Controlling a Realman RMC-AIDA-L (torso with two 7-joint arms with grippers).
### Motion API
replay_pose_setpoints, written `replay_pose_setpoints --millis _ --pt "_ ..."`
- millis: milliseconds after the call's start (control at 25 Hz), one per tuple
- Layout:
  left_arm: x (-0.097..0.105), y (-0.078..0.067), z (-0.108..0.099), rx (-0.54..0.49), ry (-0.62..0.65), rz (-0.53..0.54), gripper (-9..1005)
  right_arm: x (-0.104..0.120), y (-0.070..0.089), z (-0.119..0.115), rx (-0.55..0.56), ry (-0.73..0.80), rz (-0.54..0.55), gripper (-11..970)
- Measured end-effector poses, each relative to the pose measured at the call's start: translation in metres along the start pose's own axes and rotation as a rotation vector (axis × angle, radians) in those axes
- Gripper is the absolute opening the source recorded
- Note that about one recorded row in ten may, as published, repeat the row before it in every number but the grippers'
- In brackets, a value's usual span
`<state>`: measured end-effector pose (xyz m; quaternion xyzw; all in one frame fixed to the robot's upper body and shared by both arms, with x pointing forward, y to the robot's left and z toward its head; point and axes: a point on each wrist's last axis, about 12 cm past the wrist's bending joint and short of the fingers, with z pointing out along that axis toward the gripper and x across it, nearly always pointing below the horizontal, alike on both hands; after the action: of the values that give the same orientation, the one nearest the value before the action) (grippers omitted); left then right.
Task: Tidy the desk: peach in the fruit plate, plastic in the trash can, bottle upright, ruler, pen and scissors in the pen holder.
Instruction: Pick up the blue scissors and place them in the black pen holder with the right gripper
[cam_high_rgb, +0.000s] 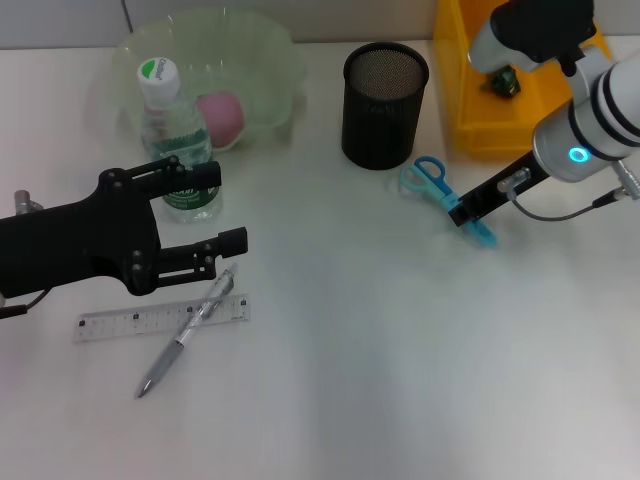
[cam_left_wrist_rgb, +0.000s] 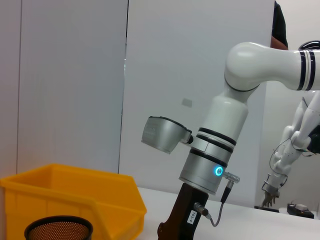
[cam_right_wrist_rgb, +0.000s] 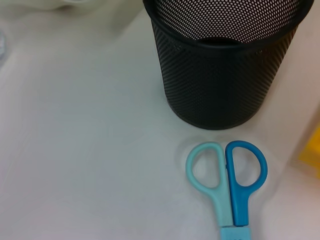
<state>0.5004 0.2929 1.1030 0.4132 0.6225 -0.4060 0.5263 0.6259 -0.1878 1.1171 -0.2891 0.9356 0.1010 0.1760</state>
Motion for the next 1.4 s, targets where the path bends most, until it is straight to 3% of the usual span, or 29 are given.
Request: replay_pose_setpoints --millis 400,920,1400 --pt "-0.001 0.001 0.0 -0.002 -0.001 0.003 788 0.019 0.01 -0.015 -0.043 -0.105 -0.019 206" --pt "0.001 -0.001 -0.002 -0.006 -0.002 -0.005 789 0.07 0.024 -0.044 -0.235 -0.29 -0.002 207" --pt "0.002 -0.003 -0.002 -0.008 -0.009 -0.01 789 0.073 0.02 -0.05 -0.225 -0.41 -0.103 210"
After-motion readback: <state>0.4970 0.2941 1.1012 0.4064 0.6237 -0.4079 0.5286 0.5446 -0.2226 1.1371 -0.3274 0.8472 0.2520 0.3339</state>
